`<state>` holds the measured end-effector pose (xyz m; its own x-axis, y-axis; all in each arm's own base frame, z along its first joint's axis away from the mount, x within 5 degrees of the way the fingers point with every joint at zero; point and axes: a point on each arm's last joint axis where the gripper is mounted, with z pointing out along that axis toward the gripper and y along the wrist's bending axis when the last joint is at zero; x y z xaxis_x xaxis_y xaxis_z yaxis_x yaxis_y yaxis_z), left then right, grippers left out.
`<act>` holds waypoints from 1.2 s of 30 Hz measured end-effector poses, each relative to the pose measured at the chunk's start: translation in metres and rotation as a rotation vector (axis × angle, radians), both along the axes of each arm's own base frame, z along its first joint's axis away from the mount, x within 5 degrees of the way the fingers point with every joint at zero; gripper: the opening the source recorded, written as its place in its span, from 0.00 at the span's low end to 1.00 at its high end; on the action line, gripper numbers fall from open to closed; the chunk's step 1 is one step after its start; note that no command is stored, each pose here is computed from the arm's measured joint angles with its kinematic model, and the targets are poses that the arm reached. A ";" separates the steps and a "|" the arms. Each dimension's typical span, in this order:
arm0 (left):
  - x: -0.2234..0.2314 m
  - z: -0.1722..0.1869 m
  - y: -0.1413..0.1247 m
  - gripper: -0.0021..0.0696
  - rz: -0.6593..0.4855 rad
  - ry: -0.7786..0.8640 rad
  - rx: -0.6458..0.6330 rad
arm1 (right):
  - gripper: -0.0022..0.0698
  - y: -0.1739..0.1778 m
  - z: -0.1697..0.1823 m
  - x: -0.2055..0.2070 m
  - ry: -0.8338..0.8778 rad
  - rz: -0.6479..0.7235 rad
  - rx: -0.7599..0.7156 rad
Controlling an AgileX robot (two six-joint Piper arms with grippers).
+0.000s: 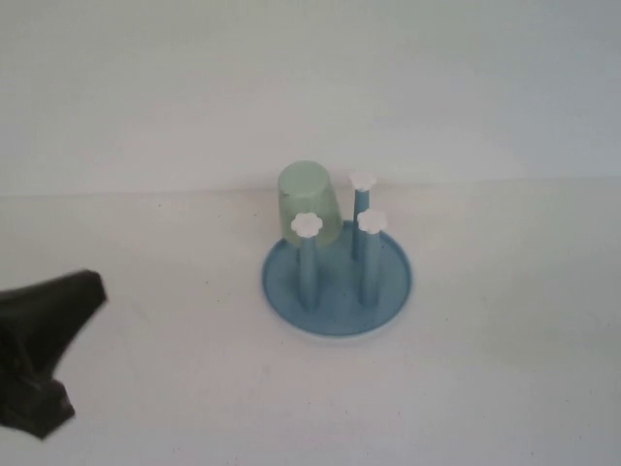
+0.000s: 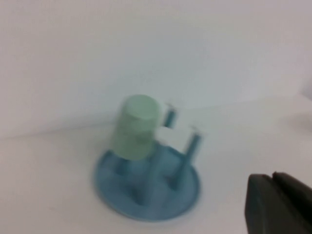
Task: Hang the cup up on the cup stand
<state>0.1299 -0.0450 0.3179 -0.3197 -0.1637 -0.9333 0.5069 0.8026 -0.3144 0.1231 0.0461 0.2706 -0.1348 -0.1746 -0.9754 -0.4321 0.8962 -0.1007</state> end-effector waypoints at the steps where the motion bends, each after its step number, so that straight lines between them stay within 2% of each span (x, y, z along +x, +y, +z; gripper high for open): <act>1: -0.002 0.000 -0.002 0.03 -0.028 0.005 -0.003 | 0.04 0.000 0.000 0.000 0.001 -0.001 0.006; 10: -0.023 -0.001 -0.022 0.03 -0.336 0.072 -0.049 | 0.03 0.000 0.001 0.000 0.004 -0.005 0.022; 14: -0.023 -0.001 -0.022 0.03 -0.339 0.061 -0.038 | 0.03 0.000 0.001 0.000 0.004 -0.005 0.024; 16: -0.016 -0.002 -0.016 0.03 -0.256 0.003 0.022 | 0.03 0.000 0.001 0.000 0.004 -0.005 0.024; 19: -0.001 0.004 0.005 0.03 0.077 -0.090 0.085 | 0.03 0.000 0.001 0.000 0.004 -0.006 0.026; 21: -0.002 0.009 0.021 0.03 0.297 -0.152 0.077 | 0.03 0.000 0.001 0.000 0.004 -0.006 0.028; 24: -0.019 0.012 0.036 0.03 0.507 -0.238 0.020 | 0.03 0.000 0.001 0.000 0.004 -0.006 0.029; 27: -0.038 0.003 0.040 0.03 0.560 -0.305 0.037 | 0.03 0.000 0.001 0.000 0.004 -0.006 0.029; 32: -0.055 -0.024 0.033 0.03 0.467 -0.415 0.245 | 0.03 0.000 0.001 0.000 0.004 -0.002 0.031; 36: -0.059 -0.028 0.034 0.03 0.469 -0.432 0.266 | 0.03 0.000 0.001 0.000 0.006 -0.004 0.037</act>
<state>0.0710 -0.0114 0.2898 0.1386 0.0586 -0.9886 0.1226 0.9895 0.0759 0.1228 0.0464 0.2716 -0.1410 -0.1375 -0.9804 -0.4292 0.9009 -0.0647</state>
